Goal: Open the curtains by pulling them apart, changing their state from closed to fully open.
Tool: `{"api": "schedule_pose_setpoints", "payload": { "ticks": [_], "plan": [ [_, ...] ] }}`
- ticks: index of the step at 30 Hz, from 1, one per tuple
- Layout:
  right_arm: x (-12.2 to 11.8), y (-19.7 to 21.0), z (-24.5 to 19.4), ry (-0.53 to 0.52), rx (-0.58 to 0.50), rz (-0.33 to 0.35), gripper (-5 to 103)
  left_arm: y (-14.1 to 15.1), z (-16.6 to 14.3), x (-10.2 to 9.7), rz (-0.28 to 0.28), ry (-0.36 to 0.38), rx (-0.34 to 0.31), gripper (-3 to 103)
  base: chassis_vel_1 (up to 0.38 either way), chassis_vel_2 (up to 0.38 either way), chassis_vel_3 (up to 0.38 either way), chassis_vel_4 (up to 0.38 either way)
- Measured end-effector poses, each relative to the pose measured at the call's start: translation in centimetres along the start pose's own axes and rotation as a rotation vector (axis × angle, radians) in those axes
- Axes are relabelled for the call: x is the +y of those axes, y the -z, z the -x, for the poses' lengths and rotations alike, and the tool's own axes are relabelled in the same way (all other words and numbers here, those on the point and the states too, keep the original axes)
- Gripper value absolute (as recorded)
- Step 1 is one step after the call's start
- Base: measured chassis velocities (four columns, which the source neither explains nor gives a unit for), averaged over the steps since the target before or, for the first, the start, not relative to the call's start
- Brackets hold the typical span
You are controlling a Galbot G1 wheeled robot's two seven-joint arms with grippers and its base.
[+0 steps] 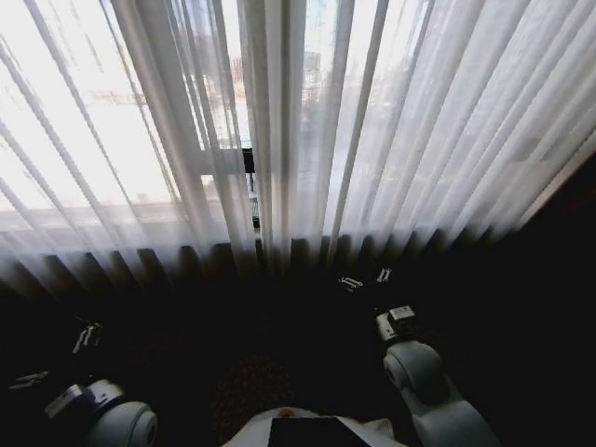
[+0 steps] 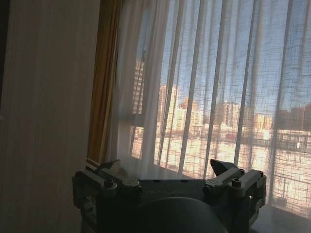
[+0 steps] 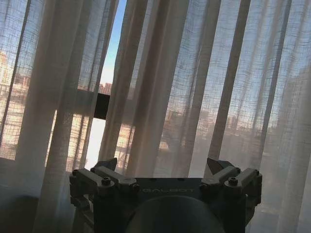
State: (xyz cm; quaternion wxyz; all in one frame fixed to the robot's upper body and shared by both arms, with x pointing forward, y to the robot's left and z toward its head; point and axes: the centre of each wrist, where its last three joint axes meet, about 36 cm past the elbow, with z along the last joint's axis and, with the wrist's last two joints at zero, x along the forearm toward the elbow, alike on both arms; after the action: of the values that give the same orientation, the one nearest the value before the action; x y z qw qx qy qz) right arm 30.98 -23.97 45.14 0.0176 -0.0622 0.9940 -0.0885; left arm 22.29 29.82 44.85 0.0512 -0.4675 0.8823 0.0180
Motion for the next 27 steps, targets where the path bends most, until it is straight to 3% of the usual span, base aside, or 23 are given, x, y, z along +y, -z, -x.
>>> {"api": "schedule_pose_setpoints", "payload": {
  "ticks": [27],
  "plan": [
    [0.39,0.11,-0.29,0.007,0.000,-0.004,100,0.52,-0.05,-0.15,0.013,0.052,0.010,100,-0.010,-0.008,0.011,0.007]
  ]
}}
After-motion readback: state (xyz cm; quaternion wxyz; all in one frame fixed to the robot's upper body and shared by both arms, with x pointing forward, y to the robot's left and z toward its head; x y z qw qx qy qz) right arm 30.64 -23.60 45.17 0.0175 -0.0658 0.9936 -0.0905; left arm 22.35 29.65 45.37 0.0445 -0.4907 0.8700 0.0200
